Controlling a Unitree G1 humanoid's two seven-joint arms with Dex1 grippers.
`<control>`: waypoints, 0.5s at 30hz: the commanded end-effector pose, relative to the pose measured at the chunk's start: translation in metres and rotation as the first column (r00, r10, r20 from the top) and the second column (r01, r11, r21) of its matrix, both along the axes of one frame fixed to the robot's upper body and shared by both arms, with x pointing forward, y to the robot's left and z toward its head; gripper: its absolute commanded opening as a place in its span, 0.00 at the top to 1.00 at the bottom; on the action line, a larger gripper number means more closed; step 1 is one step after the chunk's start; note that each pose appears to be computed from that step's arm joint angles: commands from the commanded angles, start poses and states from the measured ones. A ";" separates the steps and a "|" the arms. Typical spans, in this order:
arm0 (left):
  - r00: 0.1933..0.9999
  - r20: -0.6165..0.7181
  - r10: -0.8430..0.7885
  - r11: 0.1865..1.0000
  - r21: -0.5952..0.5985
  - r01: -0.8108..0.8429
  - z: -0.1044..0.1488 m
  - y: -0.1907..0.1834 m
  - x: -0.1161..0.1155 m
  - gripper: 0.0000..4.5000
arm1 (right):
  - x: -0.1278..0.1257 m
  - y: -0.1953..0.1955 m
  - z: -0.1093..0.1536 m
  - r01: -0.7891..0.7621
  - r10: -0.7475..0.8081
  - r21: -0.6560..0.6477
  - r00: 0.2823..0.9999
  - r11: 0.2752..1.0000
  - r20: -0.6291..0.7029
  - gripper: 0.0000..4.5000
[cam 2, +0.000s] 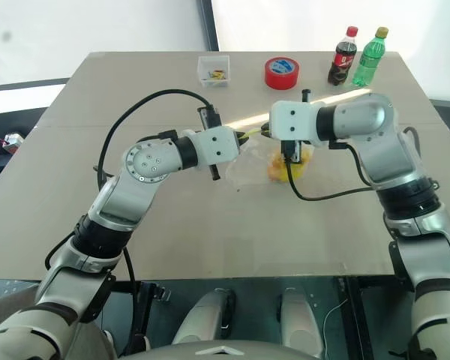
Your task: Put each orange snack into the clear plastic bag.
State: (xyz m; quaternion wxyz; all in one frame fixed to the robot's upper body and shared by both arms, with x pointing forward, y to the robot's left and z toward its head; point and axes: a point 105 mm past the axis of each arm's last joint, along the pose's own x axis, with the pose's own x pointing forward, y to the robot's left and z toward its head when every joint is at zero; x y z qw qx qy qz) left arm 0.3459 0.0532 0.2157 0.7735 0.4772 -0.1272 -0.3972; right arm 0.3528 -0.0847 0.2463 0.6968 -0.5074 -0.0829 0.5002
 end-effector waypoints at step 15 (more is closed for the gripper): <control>0.998 0.061 -0.004 1.000 -0.011 0.005 0.013 0.004 0.000 1.00 | 0.027 -0.093 0.004 0.323 -0.315 -0.098 0.945 0.941 0.083 0.95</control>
